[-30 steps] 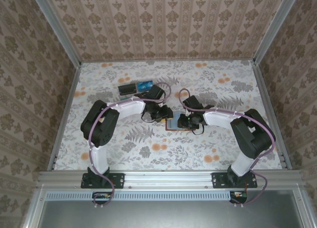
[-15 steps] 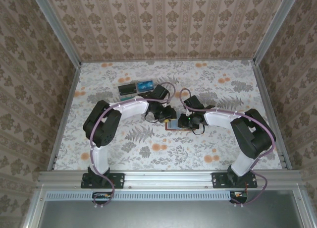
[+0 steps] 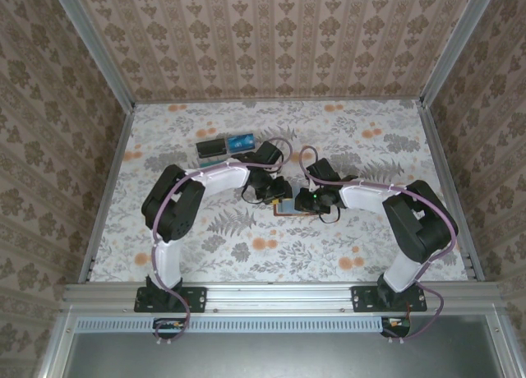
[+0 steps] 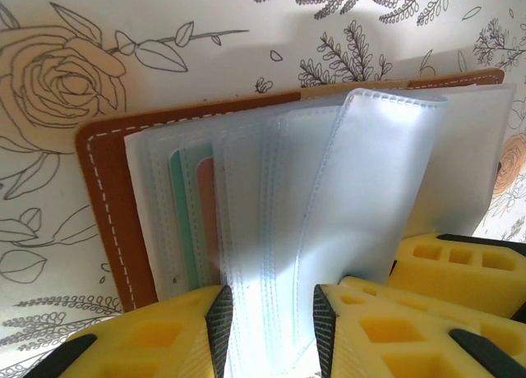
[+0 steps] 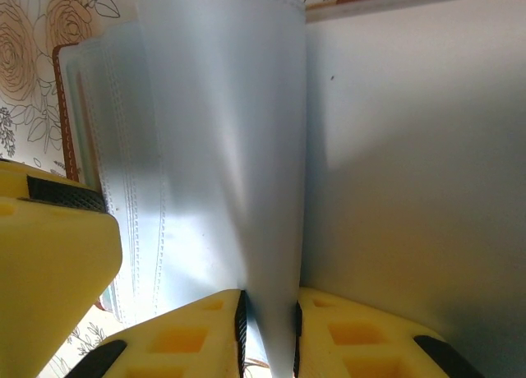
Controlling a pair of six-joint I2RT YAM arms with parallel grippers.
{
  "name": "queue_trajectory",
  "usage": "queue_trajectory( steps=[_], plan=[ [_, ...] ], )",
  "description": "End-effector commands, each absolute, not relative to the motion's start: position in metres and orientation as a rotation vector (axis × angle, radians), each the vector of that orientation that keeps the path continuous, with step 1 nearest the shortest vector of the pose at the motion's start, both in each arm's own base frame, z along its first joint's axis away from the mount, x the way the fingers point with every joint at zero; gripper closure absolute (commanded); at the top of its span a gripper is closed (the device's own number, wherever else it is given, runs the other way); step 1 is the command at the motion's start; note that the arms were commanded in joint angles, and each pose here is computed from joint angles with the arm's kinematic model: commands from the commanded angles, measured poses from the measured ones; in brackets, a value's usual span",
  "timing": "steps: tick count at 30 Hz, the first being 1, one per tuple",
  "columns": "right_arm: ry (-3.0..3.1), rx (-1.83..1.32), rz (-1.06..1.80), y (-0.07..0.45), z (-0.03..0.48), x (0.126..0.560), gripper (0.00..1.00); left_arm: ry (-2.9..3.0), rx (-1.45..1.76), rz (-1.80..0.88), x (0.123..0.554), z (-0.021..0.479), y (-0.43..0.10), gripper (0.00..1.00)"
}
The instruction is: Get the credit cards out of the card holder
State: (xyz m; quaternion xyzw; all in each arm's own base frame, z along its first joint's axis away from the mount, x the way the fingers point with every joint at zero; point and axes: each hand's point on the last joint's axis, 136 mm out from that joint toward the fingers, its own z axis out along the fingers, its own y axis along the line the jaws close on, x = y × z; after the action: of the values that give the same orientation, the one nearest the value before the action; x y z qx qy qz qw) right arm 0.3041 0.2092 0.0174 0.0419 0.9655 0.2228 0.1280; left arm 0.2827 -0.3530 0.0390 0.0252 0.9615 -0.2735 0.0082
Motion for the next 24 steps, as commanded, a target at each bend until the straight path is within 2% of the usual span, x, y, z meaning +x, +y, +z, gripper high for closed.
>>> queue_trajectory(
  steps=[1,6,14,24],
  plan=[
    [2.957,0.202,0.510,0.184,-0.018,0.275,0.75,3.073,0.014,-0.716,0.276,0.023,-0.338,0.64],
    [2.958,0.198,0.529,0.186,-0.018,0.275,0.76,3.089,0.004,-0.755,0.276,0.017,-0.344,0.64],
    [2.924,0.195,0.715,0.200,-0.014,0.276,0.77,3.046,-0.052,-1.035,0.278,0.018,-0.367,0.64],
    [2.866,0.179,0.801,0.204,0.001,0.285,0.77,3.040,0.022,-1.062,0.278,0.022,-0.373,0.66]
  ],
)
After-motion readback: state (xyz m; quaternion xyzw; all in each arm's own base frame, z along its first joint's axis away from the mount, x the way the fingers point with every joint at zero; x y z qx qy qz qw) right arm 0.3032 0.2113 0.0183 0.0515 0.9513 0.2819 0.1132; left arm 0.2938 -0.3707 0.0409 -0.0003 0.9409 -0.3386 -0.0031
